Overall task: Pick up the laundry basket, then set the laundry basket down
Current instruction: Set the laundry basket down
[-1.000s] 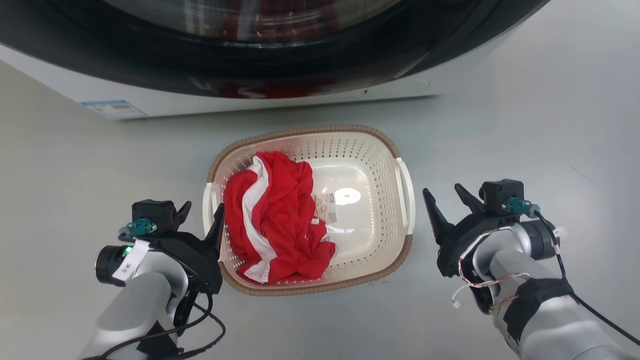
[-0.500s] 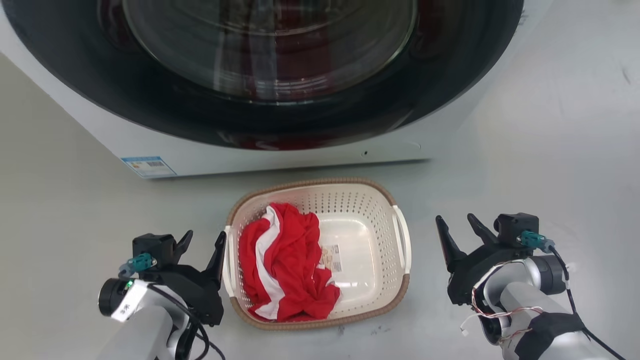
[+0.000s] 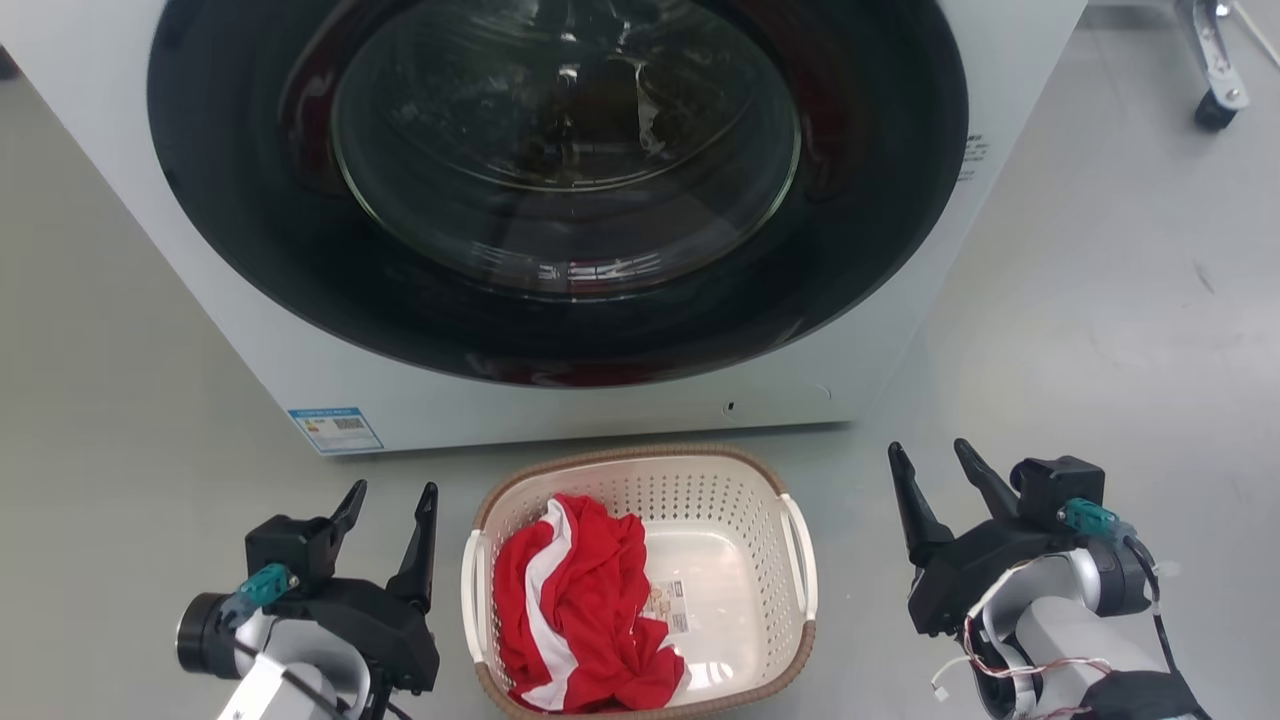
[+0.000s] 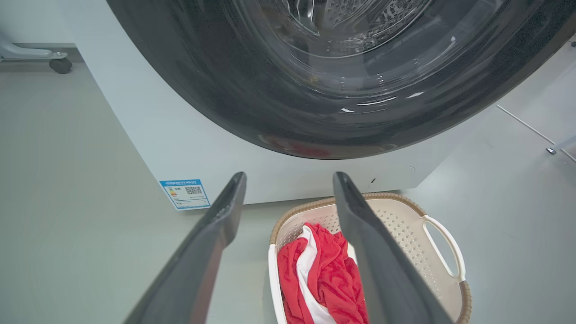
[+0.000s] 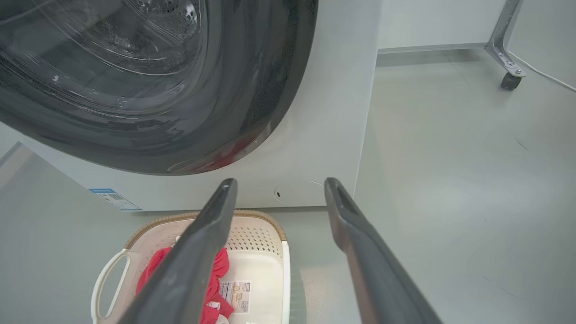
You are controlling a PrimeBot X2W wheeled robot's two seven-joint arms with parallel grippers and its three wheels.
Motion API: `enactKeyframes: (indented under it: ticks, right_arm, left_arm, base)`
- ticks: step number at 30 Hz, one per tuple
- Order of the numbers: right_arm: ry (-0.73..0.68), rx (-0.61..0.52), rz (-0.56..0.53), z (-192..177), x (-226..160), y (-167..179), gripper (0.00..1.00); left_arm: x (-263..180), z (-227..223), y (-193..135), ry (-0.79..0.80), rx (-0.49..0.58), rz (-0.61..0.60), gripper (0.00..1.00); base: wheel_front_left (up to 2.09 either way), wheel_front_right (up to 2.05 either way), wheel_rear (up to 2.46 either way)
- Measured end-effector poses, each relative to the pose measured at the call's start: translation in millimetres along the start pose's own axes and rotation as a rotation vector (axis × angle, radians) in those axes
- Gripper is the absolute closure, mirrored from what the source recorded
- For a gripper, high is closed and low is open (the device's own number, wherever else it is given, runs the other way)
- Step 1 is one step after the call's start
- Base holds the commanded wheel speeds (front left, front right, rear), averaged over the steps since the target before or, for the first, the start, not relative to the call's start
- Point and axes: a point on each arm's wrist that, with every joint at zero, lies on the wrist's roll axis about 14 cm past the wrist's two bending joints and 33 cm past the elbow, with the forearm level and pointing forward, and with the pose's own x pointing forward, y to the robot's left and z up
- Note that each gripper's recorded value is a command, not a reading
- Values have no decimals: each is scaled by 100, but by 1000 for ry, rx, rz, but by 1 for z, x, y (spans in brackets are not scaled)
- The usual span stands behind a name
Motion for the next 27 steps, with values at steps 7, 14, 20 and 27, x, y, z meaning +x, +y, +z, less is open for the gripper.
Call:
enactKeyframes:
  ticks: [7, 14, 20, 27]
  right_arm:
    - [-96, -33, 5, 23, -23, 3, 0]
    - [-170, -58, 22, 34, -51, 14, 0]
    - [-237, -70, 4, 43, -82, 10, 0]
    - [-316, -73, 13, 56, -105, 18, 0]
  left_arm:
    - [-24, 30, -10, -124, 21, -3, 0]
    - [-56, 42, -18, -203, 37, -3, 0]
    - [-87, 50, -31, -272, 47, -20, 0]
    - [-110, 58, -32, -329, 31, -2, 0]
  base:
    - [0, 0, 0]
    - [0, 0, 0]
    - [0, 0, 0]
    - [0, 0, 0]
